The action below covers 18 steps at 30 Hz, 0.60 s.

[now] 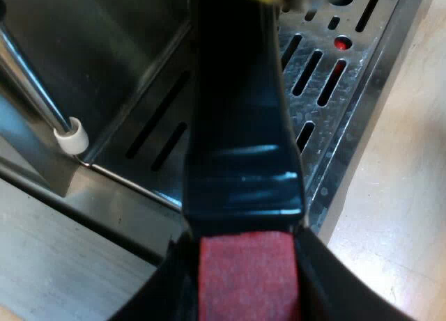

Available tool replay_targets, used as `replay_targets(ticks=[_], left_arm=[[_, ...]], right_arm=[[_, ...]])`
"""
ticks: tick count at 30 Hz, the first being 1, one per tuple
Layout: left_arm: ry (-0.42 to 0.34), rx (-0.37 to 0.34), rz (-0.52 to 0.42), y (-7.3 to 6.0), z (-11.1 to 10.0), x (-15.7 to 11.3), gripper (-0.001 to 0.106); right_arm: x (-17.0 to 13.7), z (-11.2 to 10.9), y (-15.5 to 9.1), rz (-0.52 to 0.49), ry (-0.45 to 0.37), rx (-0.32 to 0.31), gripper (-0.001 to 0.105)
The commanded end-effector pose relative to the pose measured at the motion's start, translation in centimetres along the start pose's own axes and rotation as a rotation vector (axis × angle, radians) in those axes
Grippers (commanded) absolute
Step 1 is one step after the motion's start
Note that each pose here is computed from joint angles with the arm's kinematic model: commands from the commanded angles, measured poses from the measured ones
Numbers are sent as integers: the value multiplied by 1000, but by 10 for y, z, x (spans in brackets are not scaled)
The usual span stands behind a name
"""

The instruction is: Put the handle in the coffee machine

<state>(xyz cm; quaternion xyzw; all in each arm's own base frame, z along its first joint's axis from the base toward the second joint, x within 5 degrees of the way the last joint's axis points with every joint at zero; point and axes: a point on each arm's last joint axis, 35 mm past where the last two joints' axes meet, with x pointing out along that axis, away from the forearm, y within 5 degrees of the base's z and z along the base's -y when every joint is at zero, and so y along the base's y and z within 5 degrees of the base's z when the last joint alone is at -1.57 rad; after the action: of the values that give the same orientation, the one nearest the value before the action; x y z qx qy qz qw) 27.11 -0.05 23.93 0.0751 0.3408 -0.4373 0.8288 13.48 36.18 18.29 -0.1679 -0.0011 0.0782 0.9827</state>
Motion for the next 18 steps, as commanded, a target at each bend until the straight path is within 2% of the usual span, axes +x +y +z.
replay_targets(ticks=[1,18], left_arm=[[-53,28,-8,1,8,-4,0],[-86,61,0,3,20,-10,0]], right_arm=[[2,4,-1,-7,-8,10,105],[2,4,-1,-7,-8,10,105]])
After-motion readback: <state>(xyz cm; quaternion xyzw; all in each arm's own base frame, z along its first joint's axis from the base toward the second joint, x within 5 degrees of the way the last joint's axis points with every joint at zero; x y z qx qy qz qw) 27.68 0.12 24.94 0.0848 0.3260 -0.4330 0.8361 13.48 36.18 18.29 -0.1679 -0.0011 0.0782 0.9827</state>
